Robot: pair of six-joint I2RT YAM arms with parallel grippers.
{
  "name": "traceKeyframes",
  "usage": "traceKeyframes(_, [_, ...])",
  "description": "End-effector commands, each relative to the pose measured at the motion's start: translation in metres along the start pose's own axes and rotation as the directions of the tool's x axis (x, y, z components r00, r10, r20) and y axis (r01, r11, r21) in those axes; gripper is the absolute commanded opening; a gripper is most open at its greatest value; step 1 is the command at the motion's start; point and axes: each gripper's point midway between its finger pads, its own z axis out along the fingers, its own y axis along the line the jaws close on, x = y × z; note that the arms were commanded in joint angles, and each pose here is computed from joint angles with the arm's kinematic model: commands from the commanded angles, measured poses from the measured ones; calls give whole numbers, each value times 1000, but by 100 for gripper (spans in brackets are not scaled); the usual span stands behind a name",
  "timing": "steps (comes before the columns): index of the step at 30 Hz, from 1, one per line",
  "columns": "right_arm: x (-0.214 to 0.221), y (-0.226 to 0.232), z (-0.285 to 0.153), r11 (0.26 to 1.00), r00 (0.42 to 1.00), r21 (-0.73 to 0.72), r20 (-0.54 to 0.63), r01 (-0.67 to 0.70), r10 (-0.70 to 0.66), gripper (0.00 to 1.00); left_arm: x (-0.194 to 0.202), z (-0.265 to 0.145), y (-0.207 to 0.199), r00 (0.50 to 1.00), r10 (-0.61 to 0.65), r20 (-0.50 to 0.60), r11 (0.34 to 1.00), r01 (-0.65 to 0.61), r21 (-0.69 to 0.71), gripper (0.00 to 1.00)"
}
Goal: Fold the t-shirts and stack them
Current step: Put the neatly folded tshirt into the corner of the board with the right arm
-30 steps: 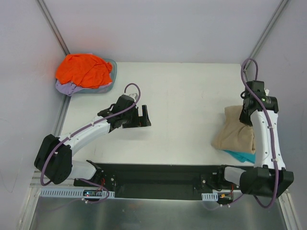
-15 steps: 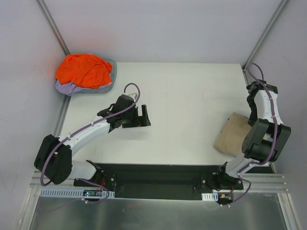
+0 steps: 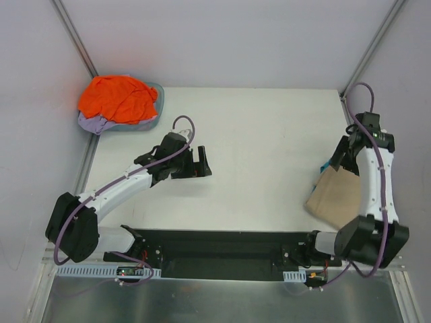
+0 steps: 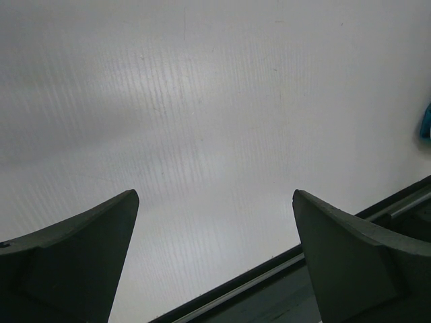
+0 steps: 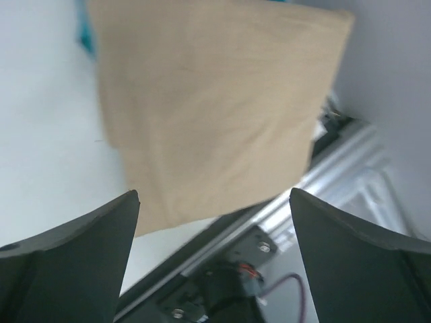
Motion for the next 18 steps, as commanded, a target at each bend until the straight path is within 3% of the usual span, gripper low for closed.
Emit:
traceKeyframes(1, [-3, 61, -43, 891, 984, -450, 133, -49, 122, 97, -13, -15, -3, 998, 13, 55, 1000, -14, 10, 99])
traceKeyframes(4, [4, 89, -67, 782, 970, -622, 203, 22, 134, 96, -18, -25, 1, 996, -2, 84, 1000, 4, -22, 99])
traceKeyframes(8, [12, 115, -87, 696, 944, -704, 308, 140, 122, 97, -29, -42, 13, 988, -20, 150, 995, 34, -95, 99])
traceKeyframes(11, [24, 137, -96, 630, 939, -754, 326, 187, 111, 97, -32, -55, 32, 980, -37, 194, 980, 73, -184, 99])
traceKeyframes(16, [34, 153, -82, 616, 944, -769, 306, 169, 123, 97, -29, -78, 59, 969, -86, 230, 933, 159, -323, 99])
traceKeyframes(18, [30, 167, -84, 579, 931, -792, 335, 195, 145, 97, -23, -89, 74, 964, -100, 245, 898, 194, -394, 99])
